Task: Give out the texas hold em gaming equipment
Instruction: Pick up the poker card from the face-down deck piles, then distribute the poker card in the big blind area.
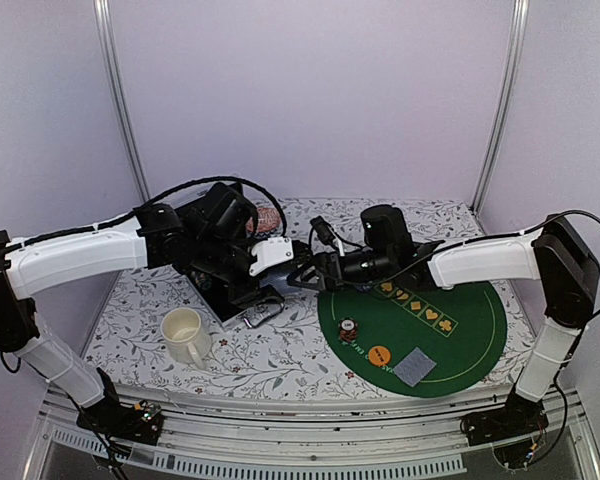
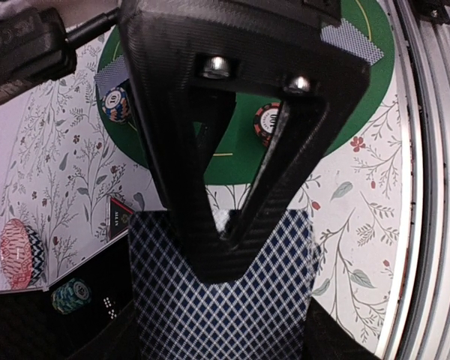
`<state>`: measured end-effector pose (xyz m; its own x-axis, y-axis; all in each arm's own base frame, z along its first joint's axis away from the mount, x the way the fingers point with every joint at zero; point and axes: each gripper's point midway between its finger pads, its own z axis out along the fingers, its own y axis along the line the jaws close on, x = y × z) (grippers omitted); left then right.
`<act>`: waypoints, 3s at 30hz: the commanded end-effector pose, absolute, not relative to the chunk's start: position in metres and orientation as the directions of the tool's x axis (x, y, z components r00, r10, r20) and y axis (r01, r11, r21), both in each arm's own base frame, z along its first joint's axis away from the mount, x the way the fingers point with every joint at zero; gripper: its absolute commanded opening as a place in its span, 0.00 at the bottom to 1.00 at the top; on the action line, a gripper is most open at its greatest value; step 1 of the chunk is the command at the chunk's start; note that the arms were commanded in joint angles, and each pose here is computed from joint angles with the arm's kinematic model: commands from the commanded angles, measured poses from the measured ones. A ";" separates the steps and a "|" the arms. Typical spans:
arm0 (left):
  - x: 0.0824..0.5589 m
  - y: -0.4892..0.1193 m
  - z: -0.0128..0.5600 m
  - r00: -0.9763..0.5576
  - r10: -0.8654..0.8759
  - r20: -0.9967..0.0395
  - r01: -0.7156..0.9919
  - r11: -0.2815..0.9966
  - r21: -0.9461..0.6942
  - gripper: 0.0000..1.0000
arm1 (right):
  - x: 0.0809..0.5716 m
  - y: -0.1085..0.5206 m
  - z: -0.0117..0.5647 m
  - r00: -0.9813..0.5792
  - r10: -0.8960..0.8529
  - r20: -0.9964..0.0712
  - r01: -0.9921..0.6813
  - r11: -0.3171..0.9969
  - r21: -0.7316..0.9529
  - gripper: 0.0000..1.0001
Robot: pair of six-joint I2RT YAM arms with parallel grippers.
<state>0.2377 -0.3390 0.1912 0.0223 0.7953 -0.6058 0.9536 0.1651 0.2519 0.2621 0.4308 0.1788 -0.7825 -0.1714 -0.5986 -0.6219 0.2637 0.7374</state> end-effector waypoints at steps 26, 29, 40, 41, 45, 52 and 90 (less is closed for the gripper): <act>0.237 -0.344 0.195 0.048 0.788 -0.613 0.948 0.158 0.277 0.60 | 0.259 0.414 0.210 -0.740 -0.206 -0.641 -0.668 0.343 0.661 0.38; 0.237 -0.343 0.195 0.048 0.789 -0.613 0.948 0.158 0.278 0.60 | 0.260 0.411 0.213 -0.735 -0.202 -0.647 -0.670 0.359 0.650 0.37; 0.236 -0.344 0.195 0.047 0.788 -0.614 0.949 0.157 0.274 0.60 | 0.255 0.409 0.221 -0.728 -0.207 -0.653 -0.679 0.349 0.646 0.20; 0.237 -0.344 0.195 0.047 0.788 -0.613 0.949 0.157 0.274 0.60 | 0.255 0.409 0.222 -0.729 -0.208 -0.653 -0.679 0.346 0.648 0.15; 0.236 -0.344 0.193 0.046 0.790 -0.611 0.950 0.155 0.272 0.60 | 0.255 0.408 0.226 -0.724 -0.209 -0.657 -0.683 0.345 0.644 0.05; 0.236 -0.343 0.192 0.046 0.791 -0.610 0.950 0.154 0.270 0.60 | 0.255 0.401 0.233 -0.706 -0.214 -0.676 -0.699 0.368 0.614 0.03; 0.234 -0.343 0.191 0.056 0.787 -0.615 0.950 0.146 0.274 0.60 | 0.162 0.197 0.122 -0.953 -0.288 -0.090 -0.291 0.799 0.526 0.02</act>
